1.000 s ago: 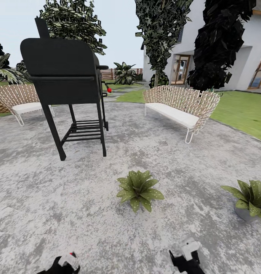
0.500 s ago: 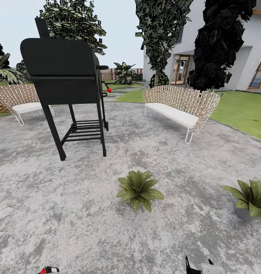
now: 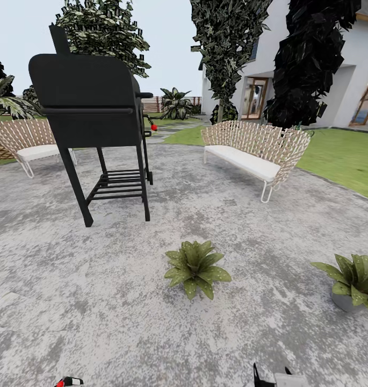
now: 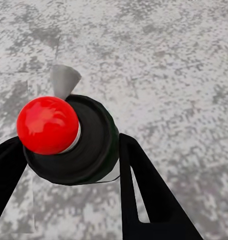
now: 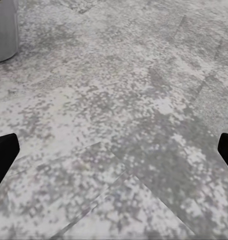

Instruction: Pick up the pesticide atomizer in the garden and spray insectifuge to fully cover both potted plants in the garden.

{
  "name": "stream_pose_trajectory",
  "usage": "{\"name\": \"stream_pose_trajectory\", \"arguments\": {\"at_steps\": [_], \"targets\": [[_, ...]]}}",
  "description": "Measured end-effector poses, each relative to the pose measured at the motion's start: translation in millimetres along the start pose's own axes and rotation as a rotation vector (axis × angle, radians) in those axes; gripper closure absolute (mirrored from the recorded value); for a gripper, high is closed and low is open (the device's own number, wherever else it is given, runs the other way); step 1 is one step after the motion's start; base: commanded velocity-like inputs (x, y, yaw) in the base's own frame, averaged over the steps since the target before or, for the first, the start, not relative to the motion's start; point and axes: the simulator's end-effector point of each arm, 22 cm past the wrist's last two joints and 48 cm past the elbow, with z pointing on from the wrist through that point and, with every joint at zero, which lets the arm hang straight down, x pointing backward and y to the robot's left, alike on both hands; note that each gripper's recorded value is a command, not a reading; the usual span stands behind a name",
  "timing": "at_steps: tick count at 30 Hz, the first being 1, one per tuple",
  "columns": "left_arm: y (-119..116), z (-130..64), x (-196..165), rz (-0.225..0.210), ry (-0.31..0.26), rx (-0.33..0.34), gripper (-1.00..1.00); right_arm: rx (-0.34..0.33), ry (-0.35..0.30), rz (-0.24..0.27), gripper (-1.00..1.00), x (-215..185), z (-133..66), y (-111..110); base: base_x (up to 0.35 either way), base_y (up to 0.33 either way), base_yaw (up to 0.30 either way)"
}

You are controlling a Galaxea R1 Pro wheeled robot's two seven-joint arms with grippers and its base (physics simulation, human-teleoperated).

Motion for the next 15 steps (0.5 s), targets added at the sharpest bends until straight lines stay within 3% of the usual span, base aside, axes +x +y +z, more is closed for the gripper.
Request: {"name": "stream_pose_trajectory", "arguments": {"at_steps": [15], "targets": [[-3.0, 0.0, 0.5, 0.007, 0.002, 0.01, 1.0, -0.001, 0.001, 0.0, -1.0, 0.2, -0.2, 0.5, 0.0, 0.0, 0.0]]}}
